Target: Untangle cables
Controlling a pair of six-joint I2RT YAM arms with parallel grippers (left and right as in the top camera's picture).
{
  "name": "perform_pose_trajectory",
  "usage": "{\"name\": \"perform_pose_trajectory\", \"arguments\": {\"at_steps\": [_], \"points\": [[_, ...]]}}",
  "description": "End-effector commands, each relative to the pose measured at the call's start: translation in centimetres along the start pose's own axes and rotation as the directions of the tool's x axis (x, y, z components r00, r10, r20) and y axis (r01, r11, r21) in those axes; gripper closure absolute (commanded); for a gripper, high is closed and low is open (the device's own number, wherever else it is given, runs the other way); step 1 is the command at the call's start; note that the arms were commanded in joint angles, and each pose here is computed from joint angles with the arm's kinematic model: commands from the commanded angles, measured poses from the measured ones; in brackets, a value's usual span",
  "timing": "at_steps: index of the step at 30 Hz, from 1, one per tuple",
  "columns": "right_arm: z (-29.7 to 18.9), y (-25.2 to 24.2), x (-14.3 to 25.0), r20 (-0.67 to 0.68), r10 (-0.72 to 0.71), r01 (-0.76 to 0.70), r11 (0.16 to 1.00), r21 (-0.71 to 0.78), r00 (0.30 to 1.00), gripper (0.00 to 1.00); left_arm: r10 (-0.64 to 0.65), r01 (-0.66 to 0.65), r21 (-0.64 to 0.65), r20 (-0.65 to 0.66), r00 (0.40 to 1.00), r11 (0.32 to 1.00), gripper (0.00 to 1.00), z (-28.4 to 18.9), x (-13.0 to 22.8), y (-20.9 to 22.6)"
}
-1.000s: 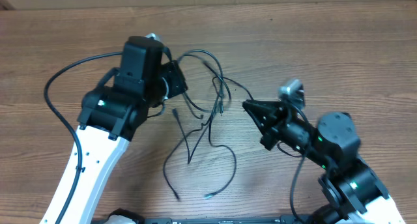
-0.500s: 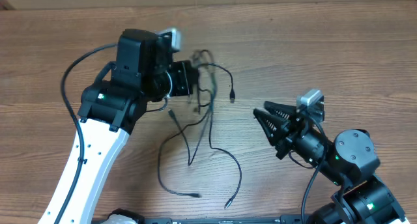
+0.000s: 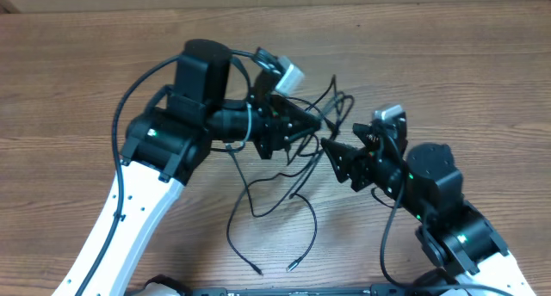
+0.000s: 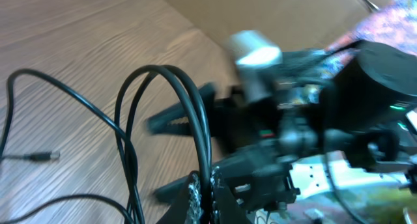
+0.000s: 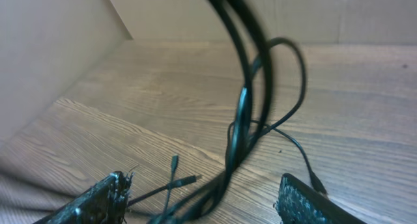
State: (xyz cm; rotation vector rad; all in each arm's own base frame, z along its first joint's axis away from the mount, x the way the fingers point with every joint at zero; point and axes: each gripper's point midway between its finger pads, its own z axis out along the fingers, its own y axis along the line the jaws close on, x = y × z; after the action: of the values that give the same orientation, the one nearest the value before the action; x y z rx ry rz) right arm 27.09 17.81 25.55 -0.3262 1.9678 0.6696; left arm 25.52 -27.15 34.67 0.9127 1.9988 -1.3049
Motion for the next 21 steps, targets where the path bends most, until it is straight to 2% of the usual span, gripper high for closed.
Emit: {"name": "perform_pose_trajectory", "arguments": {"at_steps": [1, 3, 4, 5, 8, 12, 16, 21], "points": [[1.2, -0.6, 0.4, -0.029, 0.007, -0.007, 1.0, 0.024, 1.0, 0.29, 0.066, -0.066, 0.06, 0.004, 0.998, 0.996, 0.96, 0.3, -0.3, -1.5], [2.1, -0.9, 1.2, -0.06, 0.013, -0.011, 0.999, 0.033, 0.998, 0.47, 0.065, -0.065, 0.059, 0.004, 0.998, 0.996, 0.96, 0.3, -0.3, -1.5], [2.5, -1.1, 1.5, -0.073, 0.016, -0.014, 0.999, 0.037, 0.997, 0.63, 0.065, -0.065, 0.059, 0.004, 0.998, 0.996, 0.96, 0.3, -0.3, -1.5], [2.8, -1.2, 1.8, -0.084, 0.027, -0.024, 0.999, 0.041, 0.996, 0.75, 0.065, -0.065, 0.057, 0.004, 0.998, 0.996, 0.96, 0.3, -0.3, -1.4], [3.0, -1.1, 1.6, -0.077, 0.042, -0.04, 0.999, 0.032, 0.996, 0.89, 0.048, -0.048, -0.002, 0.006, 0.999, 0.999, 0.96, 0.4, -0.4, -0.4], [3.0, -0.5, 1.5, -0.075, 0.04, -0.04, 0.999, 0.001, 0.996, 0.92, -0.068, 0.072, -0.151, 0.033, 0.997, 0.986, 0.96, 0.1, -0.7, 2.2], [3.0, 0.4, 1.7, -0.092, 0.036, -0.041, 0.998, -0.054, 0.995, 0.94, -0.234, 0.271, -0.363, 0.142, 0.962, 0.892, 0.96, -1.0, -0.9, 6.2], [2.5, 2.1, 1.5, -0.095, 0.029, -0.042, 0.989, -0.145, 0.995, 0.94, -0.318, 0.4, -0.485, 0.245, 0.916, 0.778, 0.96, -2.4, -0.7, 8.9]]}}
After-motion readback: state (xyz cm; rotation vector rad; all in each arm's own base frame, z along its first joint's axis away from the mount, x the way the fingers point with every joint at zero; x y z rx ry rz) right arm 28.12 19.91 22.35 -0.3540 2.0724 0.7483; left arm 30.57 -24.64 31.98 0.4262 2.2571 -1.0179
